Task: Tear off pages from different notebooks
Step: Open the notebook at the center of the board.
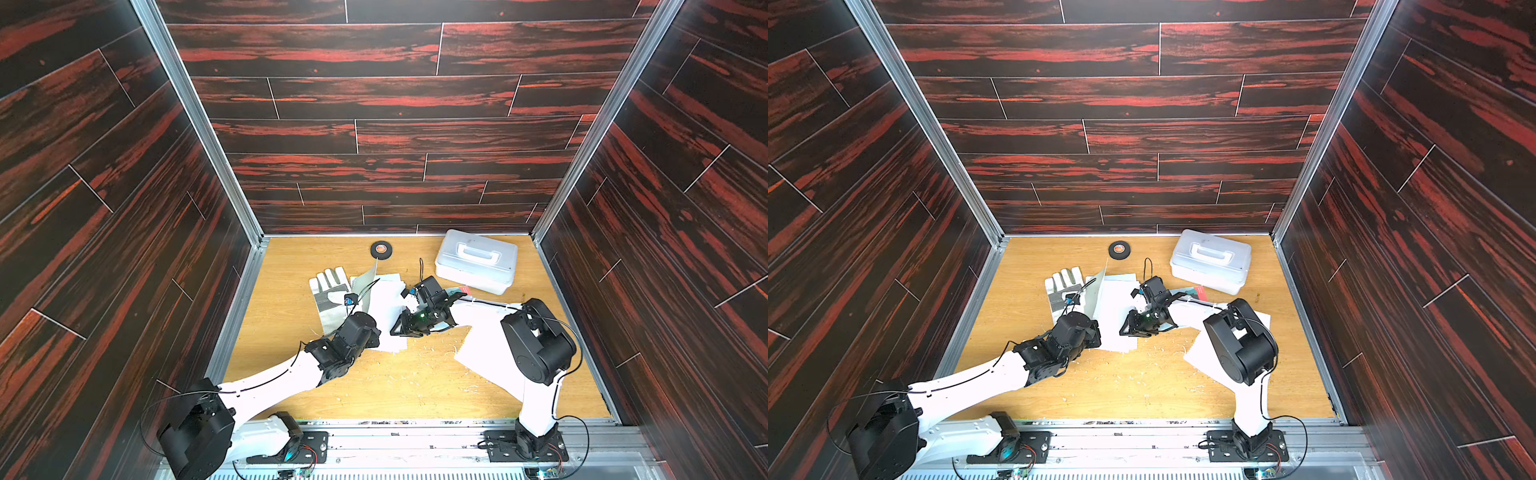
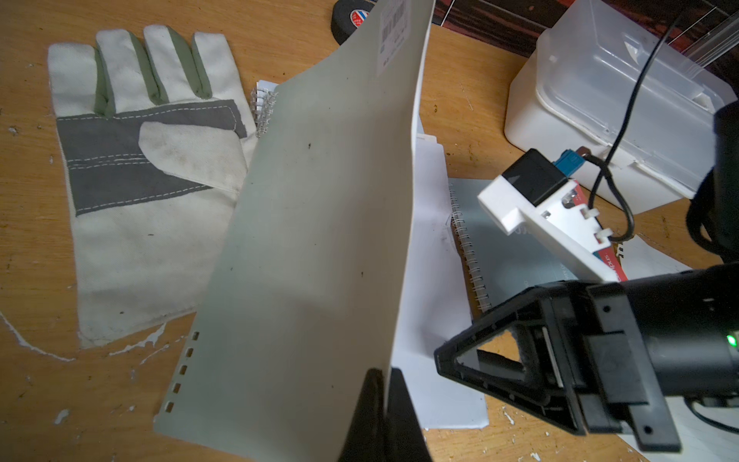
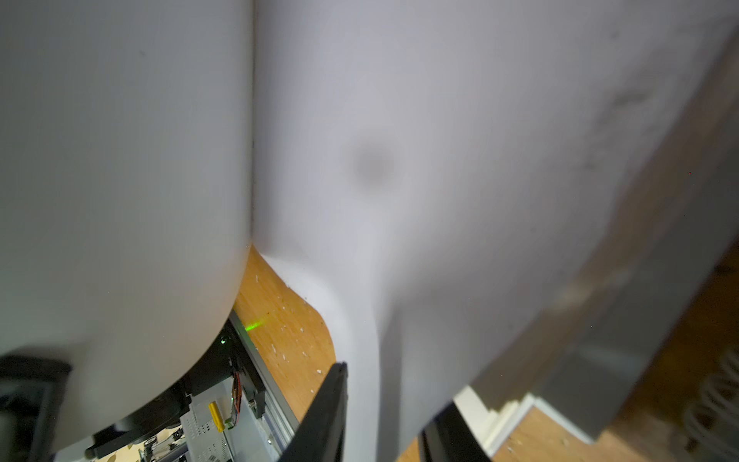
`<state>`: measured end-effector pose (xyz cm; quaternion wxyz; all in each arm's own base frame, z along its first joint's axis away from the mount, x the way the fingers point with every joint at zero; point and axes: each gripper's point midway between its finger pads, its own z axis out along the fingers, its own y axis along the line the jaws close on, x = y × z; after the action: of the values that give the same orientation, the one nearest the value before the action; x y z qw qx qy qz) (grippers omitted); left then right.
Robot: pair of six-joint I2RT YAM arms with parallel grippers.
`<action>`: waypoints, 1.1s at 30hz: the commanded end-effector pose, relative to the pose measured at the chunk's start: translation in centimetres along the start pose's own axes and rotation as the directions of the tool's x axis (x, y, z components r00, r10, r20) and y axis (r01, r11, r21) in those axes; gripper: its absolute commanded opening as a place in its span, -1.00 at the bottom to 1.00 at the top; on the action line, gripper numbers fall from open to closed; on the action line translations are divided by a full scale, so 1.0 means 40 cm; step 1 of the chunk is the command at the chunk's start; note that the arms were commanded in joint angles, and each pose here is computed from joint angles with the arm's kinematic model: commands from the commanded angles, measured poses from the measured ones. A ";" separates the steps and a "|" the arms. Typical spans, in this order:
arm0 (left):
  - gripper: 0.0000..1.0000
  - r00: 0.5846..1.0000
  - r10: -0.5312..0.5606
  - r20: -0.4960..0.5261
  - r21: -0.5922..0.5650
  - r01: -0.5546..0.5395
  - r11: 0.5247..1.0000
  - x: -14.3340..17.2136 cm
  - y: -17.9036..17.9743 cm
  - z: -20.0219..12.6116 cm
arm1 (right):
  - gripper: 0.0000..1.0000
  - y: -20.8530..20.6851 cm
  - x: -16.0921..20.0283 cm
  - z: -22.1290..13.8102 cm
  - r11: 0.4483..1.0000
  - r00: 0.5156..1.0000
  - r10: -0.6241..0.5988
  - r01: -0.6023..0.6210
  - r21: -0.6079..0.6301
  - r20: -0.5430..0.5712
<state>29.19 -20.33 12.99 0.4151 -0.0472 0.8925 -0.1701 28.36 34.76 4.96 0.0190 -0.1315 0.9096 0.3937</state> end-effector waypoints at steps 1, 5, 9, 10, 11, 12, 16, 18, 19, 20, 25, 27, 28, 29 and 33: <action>-1.00 1.000 0.002 -0.014 0.001 -0.002 1.000 -0.002 -0.002 0.000 | -0.35 0.004 0.011 0.022 1.000 0.999 0.005 -0.006 -0.020 -0.044; -1.00 1.000 0.000 -0.010 0.001 0.000 1.000 -0.005 -0.003 -0.002 | -0.43 -0.020 0.020 0.030 1.000 0.998 0.017 -0.016 0.016 -0.054; -1.00 1.000 0.018 -0.007 0.011 -0.018 1.000 -0.008 -0.006 -0.007 | -0.88 -0.016 0.007 0.017 0.999 1.000 -0.006 0.007 0.035 -0.021; -1.00 1.000 0.025 -0.004 0.021 -0.025 0.999 -0.012 -0.011 -0.011 | -0.94 -0.005 -0.004 0.006 0.999 1.000 -0.024 0.024 0.035 0.001; -1.00 0.999 0.033 -0.004 0.031 -0.033 0.999 -0.015 -0.015 -0.015 | -0.97 0.006 -0.012 -0.004 0.999 0.999 -0.041 0.040 0.033 0.019; -1.00 0.999 0.040 -0.005 0.034 -0.040 0.999 -0.018 -0.017 -0.023 | -0.99 0.023 -0.022 -0.015 0.998 0.997 -0.063 0.062 0.027 0.039; -0.97 0.997 0.080 -0.008 0.090 -0.079 0.993 -0.036 -0.043 -0.060 | -1.00 0.114 -0.051 -0.057 0.988 0.985 -0.148 0.151 -0.029 0.084; -0.59 0.995 0.104 -0.007 0.130 -0.102 0.986 -0.050 -0.062 -0.085 | -1.00 0.156 -0.051 -0.065 0.981 0.983 -0.168 0.174 -0.080 0.076; -0.34 0.993 0.118 -0.006 0.153 -0.116 0.981 -0.058 -0.074 -0.100 | -1.00 0.176 -0.051 -0.069 0.978 0.982 -0.173 0.180 -0.106 0.071; -0.17 0.992 0.129 -0.007 0.172 -0.126 0.977 -0.063 -0.083 -0.112 | -1.00 0.191 -0.051 -0.069 0.975 0.982 -0.175 0.182 -0.129 0.065; 0.54 0.987 0.162 -0.020 0.286 -0.149 0.947 -0.071 -0.135 -0.155 | -1.00 0.249 -0.049 -0.065 0.959 0.982 -0.185 0.189 -0.211 0.039; 0.59 0.985 0.169 -0.046 0.306 -0.147 0.941 -0.056 -0.143 -0.151 | -1.00 0.265 -0.046 -0.058 0.953 0.981 -0.190 0.190 -0.234 0.026; 0.61 0.984 0.170 -0.058 0.304 -0.144 0.942 -0.046 -0.140 -0.145 | -1.00 0.272 -0.046 -0.056 0.951 0.981 -0.191 0.190 -0.242 0.021; 0.61 0.983 0.172 -0.066 0.304 -0.144 0.942 -0.039 -0.139 -0.140 | -1.00 0.280 -0.046 -0.055 0.949 0.981 -0.193 0.191 -0.251 0.018; 0.65 0.978 0.196 -0.078 0.288 -0.166 0.943 -0.018 -0.123 -0.130 | -1.00 0.300 -0.053 -0.055 0.945 0.982 -0.187 0.183 -0.271 0.012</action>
<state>26.24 -23.64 19.61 0.4013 0.0847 0.8715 -0.2688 27.90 40.76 14.98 0.0506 -0.2185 0.8389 0.4960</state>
